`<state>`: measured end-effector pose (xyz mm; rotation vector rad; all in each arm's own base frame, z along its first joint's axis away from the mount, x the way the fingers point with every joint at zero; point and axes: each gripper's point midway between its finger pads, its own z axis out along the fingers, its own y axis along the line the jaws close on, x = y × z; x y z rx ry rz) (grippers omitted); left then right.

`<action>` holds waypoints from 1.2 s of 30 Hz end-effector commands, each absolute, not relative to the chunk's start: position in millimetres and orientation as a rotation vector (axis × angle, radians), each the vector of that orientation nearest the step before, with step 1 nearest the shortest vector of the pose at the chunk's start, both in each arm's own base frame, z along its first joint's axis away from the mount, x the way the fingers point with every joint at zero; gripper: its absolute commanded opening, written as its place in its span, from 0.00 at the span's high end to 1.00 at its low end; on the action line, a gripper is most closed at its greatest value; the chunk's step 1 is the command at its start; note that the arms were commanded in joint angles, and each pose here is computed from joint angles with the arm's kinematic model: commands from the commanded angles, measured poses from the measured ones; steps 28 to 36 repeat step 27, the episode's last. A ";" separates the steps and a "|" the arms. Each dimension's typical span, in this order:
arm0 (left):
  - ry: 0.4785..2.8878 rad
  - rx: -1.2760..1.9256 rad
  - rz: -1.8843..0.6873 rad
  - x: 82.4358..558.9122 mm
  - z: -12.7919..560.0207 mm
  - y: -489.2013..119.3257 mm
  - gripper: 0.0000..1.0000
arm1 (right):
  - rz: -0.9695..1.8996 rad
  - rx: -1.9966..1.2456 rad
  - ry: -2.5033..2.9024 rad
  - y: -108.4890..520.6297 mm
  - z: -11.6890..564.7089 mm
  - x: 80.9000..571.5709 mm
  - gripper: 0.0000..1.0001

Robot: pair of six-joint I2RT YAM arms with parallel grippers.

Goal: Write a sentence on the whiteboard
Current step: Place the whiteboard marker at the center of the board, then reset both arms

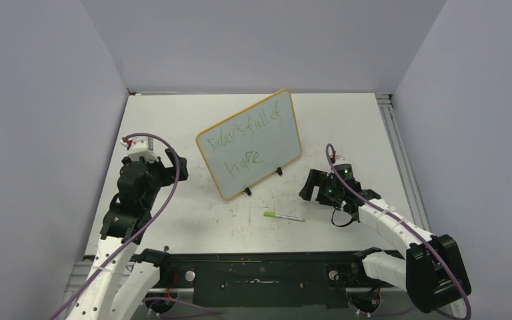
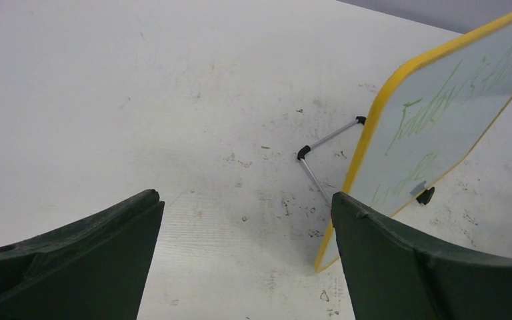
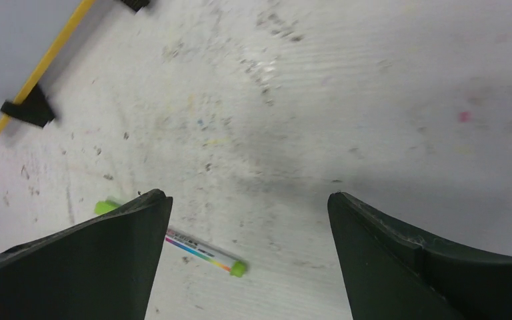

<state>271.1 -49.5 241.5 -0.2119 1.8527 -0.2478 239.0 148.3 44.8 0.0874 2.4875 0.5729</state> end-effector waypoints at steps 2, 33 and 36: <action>1.774 -0.334 -0.205 272.5 265.2 -24.7 0.03 | 0.344 0.292 2.307 80.4 90.7 281.6 0.03; 1.609 -0.492 0.070 238.7 303.5 37.6 0.04 | 0.033 0.314 1.635 -2.7 257.7 288.1 0.10; 1.609 -0.492 0.070 238.7 303.5 37.6 0.04 | 0.033 0.314 1.635 -2.7 257.7 288.1 0.10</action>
